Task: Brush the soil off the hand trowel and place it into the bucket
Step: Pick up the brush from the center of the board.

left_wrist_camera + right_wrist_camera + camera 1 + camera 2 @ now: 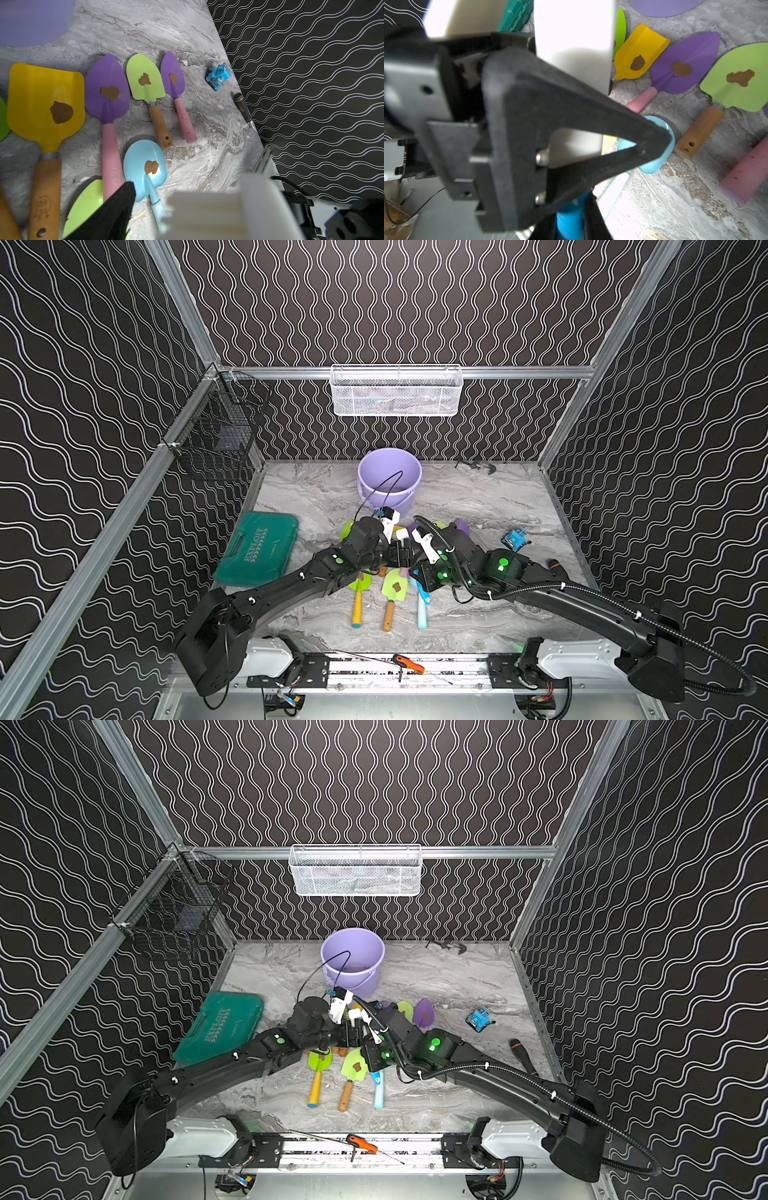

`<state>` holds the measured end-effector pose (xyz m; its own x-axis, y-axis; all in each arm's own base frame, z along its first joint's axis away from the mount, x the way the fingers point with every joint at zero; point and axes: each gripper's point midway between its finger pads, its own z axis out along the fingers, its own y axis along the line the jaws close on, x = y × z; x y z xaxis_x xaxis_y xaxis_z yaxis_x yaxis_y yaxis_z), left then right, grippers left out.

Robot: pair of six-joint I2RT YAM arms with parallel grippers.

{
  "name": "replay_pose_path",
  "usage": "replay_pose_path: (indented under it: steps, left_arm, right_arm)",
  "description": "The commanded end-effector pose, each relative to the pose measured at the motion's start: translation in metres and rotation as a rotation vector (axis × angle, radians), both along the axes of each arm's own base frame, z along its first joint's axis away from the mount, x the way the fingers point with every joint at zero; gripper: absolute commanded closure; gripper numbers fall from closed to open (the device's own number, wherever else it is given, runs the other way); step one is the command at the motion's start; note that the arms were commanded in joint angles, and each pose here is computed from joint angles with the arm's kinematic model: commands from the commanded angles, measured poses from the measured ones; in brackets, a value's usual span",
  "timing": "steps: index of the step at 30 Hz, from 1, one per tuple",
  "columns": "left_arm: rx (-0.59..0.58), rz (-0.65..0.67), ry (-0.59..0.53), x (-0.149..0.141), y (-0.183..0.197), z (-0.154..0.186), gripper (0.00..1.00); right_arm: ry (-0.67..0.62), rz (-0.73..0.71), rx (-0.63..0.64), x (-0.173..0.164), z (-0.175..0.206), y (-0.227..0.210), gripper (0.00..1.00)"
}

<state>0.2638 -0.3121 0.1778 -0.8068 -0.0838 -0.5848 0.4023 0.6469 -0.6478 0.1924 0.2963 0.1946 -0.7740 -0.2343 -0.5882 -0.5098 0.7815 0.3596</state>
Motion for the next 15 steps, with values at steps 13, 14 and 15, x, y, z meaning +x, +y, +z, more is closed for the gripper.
replay_pose_path:
  steps: [13, 14, 15]
  left_arm:
    - [0.023, 0.084, 0.033, 0.005, 0.012, -0.011, 0.19]
    - [0.019, 0.087, 0.038, 0.005, 0.012, -0.011, 0.21]
    - [0.013, 0.089, 0.042, 0.005, 0.012, -0.011, 0.23]
  right_arm:
    - [-0.025, -0.159, -0.097, 0.021, -0.021, -0.017, 1.00]
    - [-0.026, -0.174, -0.109, 0.023, -0.022, -0.019, 1.00]
    - [-0.027, -0.187, -0.116, 0.024, -0.023, -0.021, 1.00]
